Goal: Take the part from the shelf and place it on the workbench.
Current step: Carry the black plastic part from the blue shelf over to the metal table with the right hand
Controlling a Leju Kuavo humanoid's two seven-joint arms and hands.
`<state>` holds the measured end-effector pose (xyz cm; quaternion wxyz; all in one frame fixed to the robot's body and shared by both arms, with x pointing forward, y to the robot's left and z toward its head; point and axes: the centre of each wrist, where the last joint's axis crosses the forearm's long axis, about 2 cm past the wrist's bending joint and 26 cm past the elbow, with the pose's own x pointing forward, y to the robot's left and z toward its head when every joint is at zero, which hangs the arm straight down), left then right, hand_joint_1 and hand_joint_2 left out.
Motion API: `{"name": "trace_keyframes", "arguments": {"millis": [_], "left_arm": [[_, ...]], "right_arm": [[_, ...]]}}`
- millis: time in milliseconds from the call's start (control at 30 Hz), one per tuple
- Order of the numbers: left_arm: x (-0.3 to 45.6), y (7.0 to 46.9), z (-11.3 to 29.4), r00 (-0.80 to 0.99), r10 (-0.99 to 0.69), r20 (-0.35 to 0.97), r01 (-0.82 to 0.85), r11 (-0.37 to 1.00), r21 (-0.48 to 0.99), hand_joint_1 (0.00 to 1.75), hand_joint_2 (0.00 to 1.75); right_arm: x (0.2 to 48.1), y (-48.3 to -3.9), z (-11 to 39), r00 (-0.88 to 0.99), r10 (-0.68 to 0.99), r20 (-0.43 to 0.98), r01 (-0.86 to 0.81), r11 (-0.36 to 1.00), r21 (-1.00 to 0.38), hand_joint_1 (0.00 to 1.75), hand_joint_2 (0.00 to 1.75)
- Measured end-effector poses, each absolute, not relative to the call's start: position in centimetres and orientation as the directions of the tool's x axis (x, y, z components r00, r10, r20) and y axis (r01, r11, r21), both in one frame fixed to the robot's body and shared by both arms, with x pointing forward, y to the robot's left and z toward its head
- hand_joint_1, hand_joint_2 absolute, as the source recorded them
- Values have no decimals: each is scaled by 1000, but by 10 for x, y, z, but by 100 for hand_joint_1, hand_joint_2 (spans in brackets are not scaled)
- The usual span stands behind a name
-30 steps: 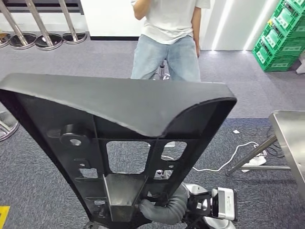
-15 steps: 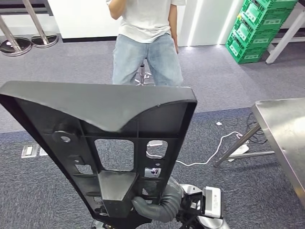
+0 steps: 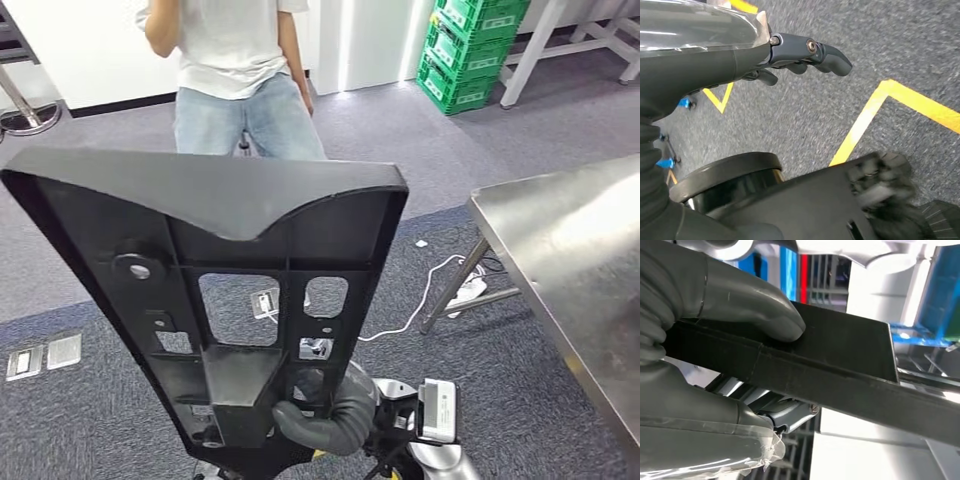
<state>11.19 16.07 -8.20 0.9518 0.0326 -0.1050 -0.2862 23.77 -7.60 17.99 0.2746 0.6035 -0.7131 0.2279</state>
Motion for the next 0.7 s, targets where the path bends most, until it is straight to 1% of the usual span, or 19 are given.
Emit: {"name": "trace_keyframes", "arguments": {"millis": [100,200,267,367,700], "left_arm": [[96,186,-92,872,-482,89,469,873,137,0,175],[82,215,-100,898,-437,51,425,892,152,0,175],[73,226,-103,905,-425,22,417,895,161,0,175],[62,230,-105,910,-414,-13,410,898,161,0,175],[56,235,-106,923,-377,-79,385,908,167,0,175]], "right_arm": [[237,-78,181,-113,-746,657,-986,167,21,175,175],[238,-82,185,-116,-755,646,-985,169,20,175,175],[237,-84,186,-120,-754,646,-985,170,16,175,175],[237,-86,187,-122,-752,648,-985,170,11,175,175],[238,-88,188,-128,-749,650,-986,166,-2,175,175]]}}
